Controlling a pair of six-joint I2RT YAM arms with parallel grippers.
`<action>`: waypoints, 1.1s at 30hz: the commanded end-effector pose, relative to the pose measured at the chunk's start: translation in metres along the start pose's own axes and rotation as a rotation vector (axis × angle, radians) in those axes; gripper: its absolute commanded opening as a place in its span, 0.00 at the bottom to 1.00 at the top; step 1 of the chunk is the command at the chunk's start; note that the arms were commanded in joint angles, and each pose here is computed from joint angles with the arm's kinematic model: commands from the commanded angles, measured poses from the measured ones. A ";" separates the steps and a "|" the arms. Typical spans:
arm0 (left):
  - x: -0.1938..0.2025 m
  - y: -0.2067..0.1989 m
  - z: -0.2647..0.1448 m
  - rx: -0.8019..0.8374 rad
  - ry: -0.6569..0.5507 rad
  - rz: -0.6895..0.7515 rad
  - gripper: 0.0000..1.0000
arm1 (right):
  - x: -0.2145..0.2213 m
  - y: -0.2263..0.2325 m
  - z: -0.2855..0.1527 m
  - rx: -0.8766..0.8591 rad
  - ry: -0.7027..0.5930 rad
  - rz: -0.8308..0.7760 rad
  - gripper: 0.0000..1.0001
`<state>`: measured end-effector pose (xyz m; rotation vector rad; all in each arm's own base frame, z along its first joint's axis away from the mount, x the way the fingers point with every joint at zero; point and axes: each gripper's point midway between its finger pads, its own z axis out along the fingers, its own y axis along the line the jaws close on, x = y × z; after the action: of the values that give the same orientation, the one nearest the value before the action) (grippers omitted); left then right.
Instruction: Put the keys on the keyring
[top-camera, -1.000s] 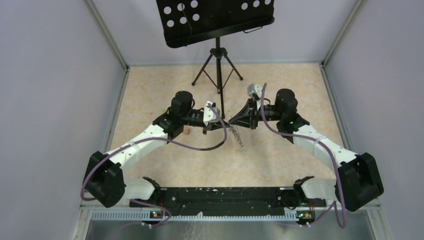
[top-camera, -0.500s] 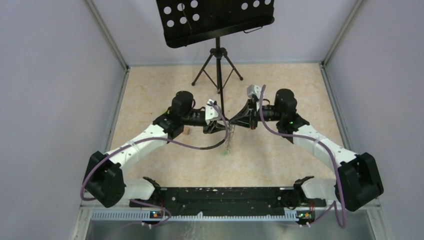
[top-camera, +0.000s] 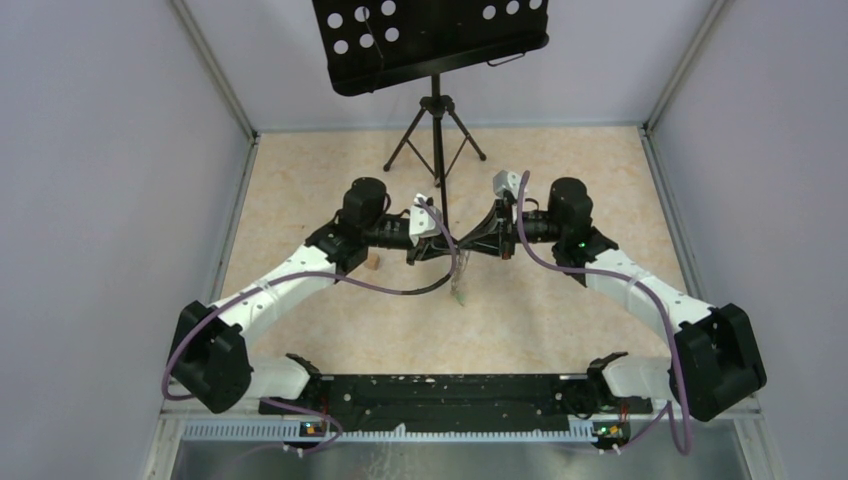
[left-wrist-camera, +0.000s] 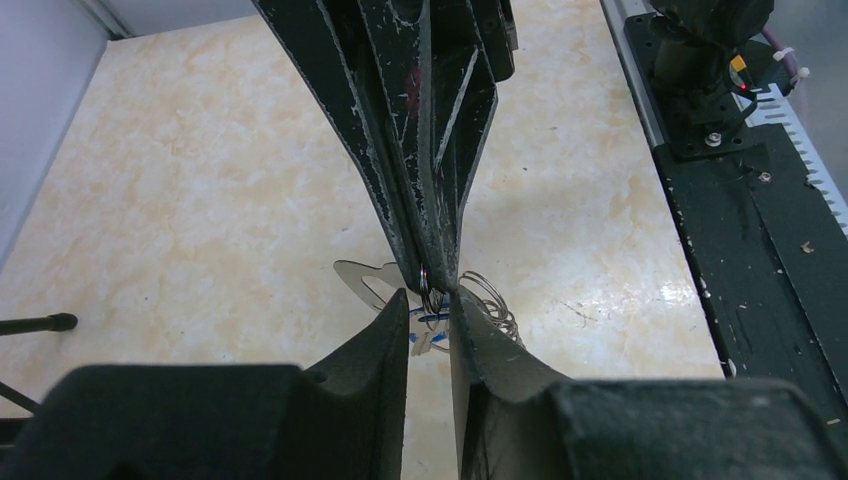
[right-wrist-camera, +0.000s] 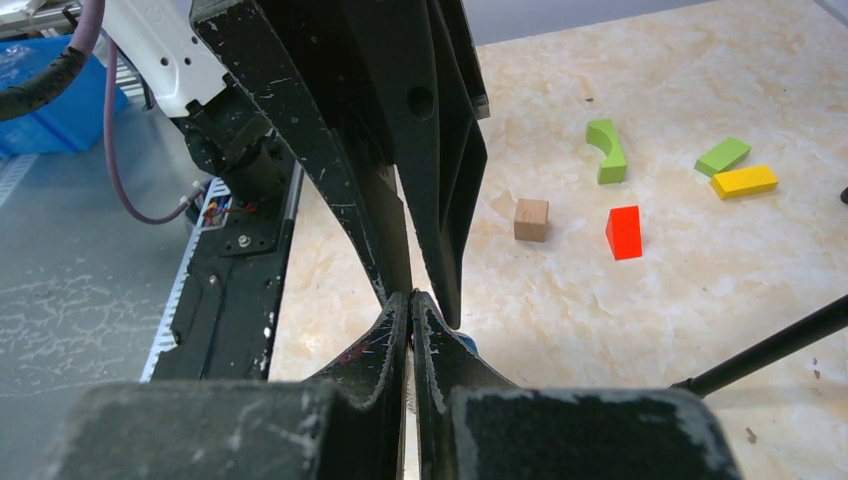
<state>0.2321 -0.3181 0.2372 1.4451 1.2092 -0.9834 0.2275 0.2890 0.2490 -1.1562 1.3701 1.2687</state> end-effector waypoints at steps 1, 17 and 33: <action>-0.019 0.005 0.001 0.017 -0.041 0.027 0.24 | -0.010 0.002 0.001 -0.028 -0.017 -0.055 0.00; -0.018 0.004 0.001 0.026 -0.043 0.023 0.00 | -0.009 0.002 0.000 -0.021 -0.012 -0.059 0.00; -0.002 0.011 -0.017 -0.025 0.167 -0.028 0.00 | 0.009 -0.026 -0.019 0.147 0.136 -0.269 0.16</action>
<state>0.2376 -0.3075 0.2328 1.4871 1.3498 -0.9425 0.2412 0.2768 0.2256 -1.2501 1.3928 1.0405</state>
